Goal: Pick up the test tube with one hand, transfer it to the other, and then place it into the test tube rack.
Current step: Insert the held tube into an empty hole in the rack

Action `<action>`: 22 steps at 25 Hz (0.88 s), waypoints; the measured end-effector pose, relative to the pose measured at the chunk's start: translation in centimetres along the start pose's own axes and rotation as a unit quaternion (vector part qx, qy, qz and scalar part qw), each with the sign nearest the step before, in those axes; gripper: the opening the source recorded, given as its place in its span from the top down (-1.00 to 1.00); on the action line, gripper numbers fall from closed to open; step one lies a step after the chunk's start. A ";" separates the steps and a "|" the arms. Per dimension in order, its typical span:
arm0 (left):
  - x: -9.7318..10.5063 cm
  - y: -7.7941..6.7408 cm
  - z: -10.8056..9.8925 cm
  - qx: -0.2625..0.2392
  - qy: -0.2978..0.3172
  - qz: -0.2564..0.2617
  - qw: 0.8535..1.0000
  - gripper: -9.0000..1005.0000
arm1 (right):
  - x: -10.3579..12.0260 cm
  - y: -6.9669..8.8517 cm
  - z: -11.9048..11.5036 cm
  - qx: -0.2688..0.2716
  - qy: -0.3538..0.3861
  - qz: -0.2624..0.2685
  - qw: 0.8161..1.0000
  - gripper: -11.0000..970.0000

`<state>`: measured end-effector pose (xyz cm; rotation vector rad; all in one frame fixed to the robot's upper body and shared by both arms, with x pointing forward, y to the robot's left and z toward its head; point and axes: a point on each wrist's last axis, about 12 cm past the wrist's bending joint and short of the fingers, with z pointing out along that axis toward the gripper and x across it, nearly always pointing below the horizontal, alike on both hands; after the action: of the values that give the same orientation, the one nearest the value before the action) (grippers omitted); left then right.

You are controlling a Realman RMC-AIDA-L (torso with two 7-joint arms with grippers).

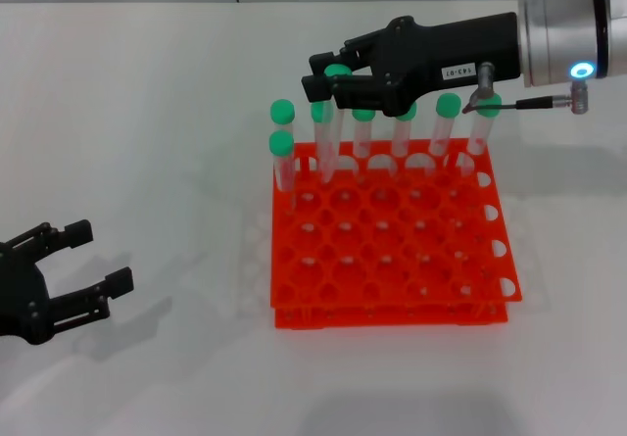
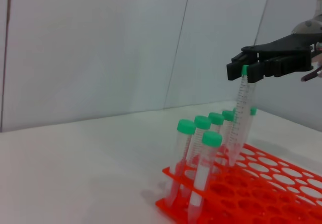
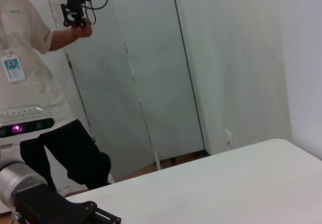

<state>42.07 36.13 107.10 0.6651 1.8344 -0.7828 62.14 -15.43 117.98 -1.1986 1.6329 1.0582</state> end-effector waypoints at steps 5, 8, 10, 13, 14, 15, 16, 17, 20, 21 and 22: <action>0.6 -0.1 0.0 -0.002 0.002 -0.005 1.000 -0.70 | 0.0 0.0 0.3 0.003 0.000 0.001 1.000 0.41; 0.7 -0.1 -0.1 -0.006 0.001 -0.010 1.000 -0.70 | 0.1 0.0 0.5 0.004 0.003 0.000 1.000 0.41; 0.8 0.0 -0.3 -0.011 0.000 -0.011 1.000 -0.70 | 0.1 0.1 0.8 0.005 0.008 -0.003 1.000 0.40; 0.9 0.1 -0.3 -0.018 0.000 -0.013 1.000 -0.70 | 0.2 0.1 1.3 0.007 0.013 -0.006 1.000 0.40; 0.9 0.1 -0.3 -0.019 0.001 -0.013 1.000 -0.70 | 0.1 0.1 1.4 0.007 0.013 -0.006 1.000 0.40; 0.9 0.2 -0.3 -0.019 0.001 -0.013 1.000 -0.70 | 0.1 0.2 1.4 0.007 0.013 -0.006 1.000 0.40; 0.9 0.2 -0.3 -0.020 0.001 -0.013 1.000 -0.70 | 0.1 0.2 1.5 0.006 0.013 -0.006 1.000 0.40; 0.9 0.2 -0.3 -0.020 0.001 -0.013 1.000 -0.70 | 0.1 0.2 1.6 0.006 0.012 -0.007 1.000 0.40; 0.9 0.2 -0.3 -0.020 0.001 -0.013 1.000 -0.70 | 0.1 0.2 1.7 0.006 0.014 -0.008 1.000 0.40; 0.9 0.2 -0.3 -0.020 0.001 -0.013 1.000 -0.70 | 0.1 0.2 1.7 0.006 0.014 -0.008 1.000 0.40; 0.9 0.1 -0.3 -0.020 0.001 -0.014 1.000 -0.70 | 0.1 0.2 1.7 0.006 0.014 -0.008 1.000 0.40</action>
<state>41.66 36.55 106.31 0.6167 1.8588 -0.7622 62.12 -13.80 117.38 -1.2217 1.6469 1.0234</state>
